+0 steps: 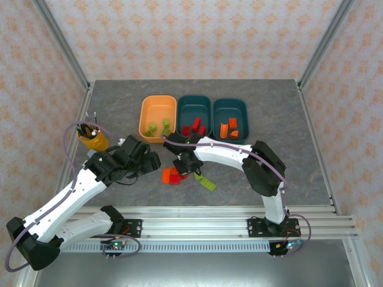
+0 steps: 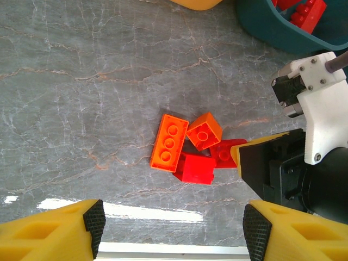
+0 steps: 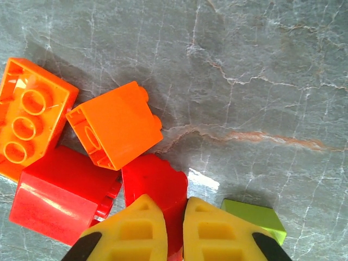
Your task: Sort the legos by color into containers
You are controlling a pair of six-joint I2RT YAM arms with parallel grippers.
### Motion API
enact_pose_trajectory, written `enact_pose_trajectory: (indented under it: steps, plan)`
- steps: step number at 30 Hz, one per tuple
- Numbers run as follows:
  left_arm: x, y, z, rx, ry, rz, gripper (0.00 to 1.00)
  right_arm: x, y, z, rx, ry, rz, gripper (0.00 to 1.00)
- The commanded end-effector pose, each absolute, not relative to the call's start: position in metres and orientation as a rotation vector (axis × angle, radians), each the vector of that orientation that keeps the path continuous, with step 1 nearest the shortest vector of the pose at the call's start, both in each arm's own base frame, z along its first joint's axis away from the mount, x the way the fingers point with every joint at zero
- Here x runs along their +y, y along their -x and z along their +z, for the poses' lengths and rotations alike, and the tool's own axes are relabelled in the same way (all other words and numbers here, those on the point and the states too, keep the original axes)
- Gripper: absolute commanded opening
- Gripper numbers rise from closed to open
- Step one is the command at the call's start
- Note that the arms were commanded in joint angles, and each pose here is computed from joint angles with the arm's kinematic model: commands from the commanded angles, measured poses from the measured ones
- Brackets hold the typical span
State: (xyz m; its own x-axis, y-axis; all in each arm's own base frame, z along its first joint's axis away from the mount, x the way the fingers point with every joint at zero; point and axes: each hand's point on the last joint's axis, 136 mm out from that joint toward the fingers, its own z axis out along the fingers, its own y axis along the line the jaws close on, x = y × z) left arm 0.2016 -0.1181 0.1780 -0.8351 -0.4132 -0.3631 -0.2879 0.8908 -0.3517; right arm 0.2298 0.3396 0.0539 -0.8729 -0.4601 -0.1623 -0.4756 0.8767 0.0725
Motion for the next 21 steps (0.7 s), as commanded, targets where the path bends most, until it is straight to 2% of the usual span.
enact_pose_trajectory:
  steps: [1, 6, 11, 16, 21]
  plan:
    - [-0.116, -0.205, 0.181, 2.593, 0.514, -0.374, 0.71, 0.324, -0.237, 0.062, 2.89, 0.689, 0.081, 0.0]
    - [-0.118, -0.208, 0.182, 2.593, 0.516, -0.377, 0.71, 0.316, -0.249, 0.082, 2.863, 0.635, 0.083, 0.0]
    - [-0.123, -0.216, 0.193, 2.571, 0.513, -0.396, 0.71, 0.294, -0.275, 0.124, 2.8, 0.515, 0.084, 0.0]
    - [-0.135, -0.237, 0.22, 2.529, 0.5, -0.418, 0.72, 0.27, -0.325, 0.168, 2.711, 0.334, 0.087, 0.0]
    - [-0.146, -0.272, 0.236, 2.524, 0.502, -0.459, 0.73, 0.269, -0.384, 0.176, 2.677, 0.211, 0.098, 0.0]
